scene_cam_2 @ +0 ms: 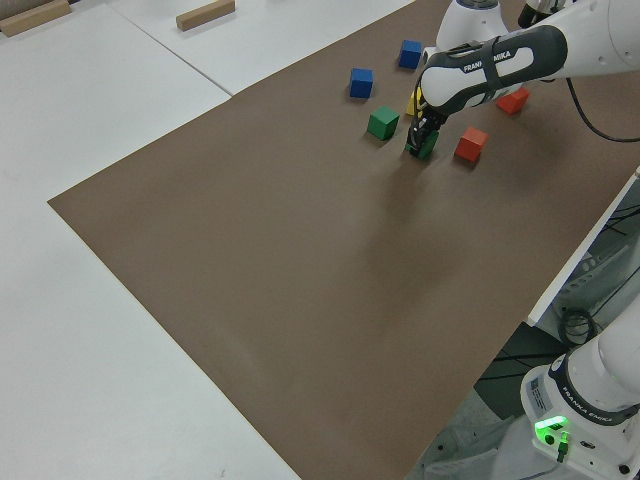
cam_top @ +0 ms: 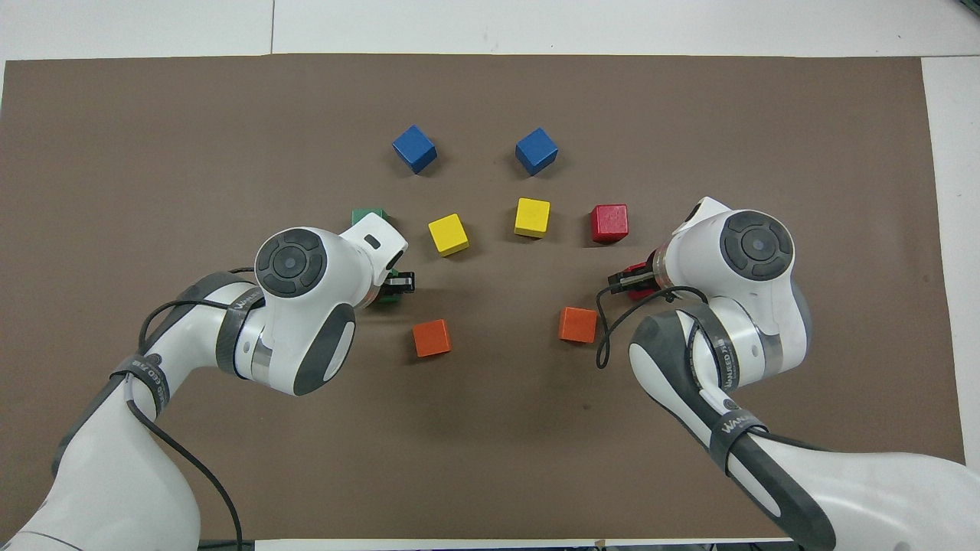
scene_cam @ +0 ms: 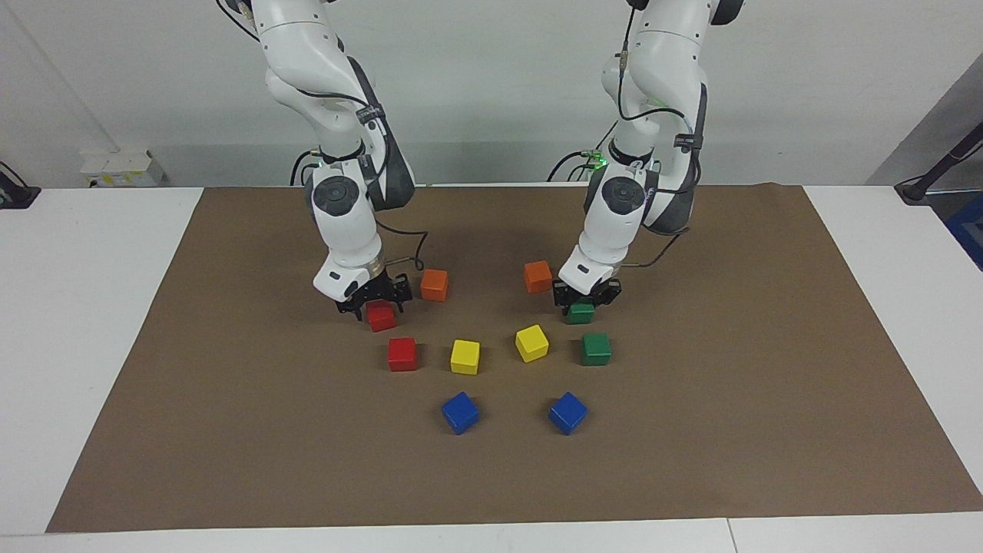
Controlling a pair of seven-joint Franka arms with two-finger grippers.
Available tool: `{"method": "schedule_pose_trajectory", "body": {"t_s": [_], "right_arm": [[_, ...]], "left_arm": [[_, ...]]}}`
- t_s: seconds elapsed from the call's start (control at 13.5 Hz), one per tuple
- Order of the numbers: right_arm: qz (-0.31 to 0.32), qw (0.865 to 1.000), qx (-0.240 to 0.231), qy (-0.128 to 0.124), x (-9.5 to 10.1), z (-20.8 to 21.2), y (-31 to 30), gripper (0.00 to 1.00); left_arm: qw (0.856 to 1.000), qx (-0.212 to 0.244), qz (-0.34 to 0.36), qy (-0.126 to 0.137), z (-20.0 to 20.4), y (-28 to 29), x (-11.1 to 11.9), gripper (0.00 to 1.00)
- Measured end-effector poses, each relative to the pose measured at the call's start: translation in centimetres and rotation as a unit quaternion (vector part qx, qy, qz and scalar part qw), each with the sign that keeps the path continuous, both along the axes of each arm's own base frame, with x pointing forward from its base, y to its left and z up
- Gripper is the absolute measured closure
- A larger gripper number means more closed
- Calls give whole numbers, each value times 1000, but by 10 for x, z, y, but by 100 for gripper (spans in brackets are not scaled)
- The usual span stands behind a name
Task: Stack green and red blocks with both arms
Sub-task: 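Grasp the green block with the left gripper while the right gripper grasps the red block, then carry the green block outward with the left gripper while the right gripper carries red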
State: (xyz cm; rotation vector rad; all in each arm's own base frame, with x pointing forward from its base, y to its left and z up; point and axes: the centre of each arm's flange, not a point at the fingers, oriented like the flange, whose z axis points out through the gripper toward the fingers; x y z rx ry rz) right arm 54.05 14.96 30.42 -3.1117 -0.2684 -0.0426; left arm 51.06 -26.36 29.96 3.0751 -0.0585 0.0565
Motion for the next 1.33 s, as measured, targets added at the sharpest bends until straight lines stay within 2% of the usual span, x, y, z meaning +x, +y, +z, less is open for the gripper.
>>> {"method": "schedule_pose_trajectory", "body": {"t_s": [0.15, 0.37, 0.59, 0.74, 0.96, 1.11, 1.33], "right_arm": [[-8, 1000, -1, 2, 3, 1, -8, 44], [-34, 999, -7, 24, 25, 28, -49, 45], [-51, 999, -5, 9, 55, 69, -135, 45], [-69, 998, -7, 6, 57, 68, -192, 45], [-81, 997, -15, -7, 59, 55, -221, 45], [-83, 996, -14, -14, 61, 36, -225, 45], [-84, 996, -12, -10, 62, 13, -227, 45]], "left_arm": [[1000, 1, 10, 0, 7, 10, 8, 45], [1000, 6, 20, 8, 42, 61, 28, 45], [1000, 10, 24, 18, 69, 154, 43, 45], [1000, 11, 12, 18, 69, 234, 51, 45], [1000, 11, -1, 18, 64, 337, 44, 45], [1000, 12, -5, 15, 58, 370, 36, 45], [1000, 15, -6, 6, 38, 379, 26, 45]]}}
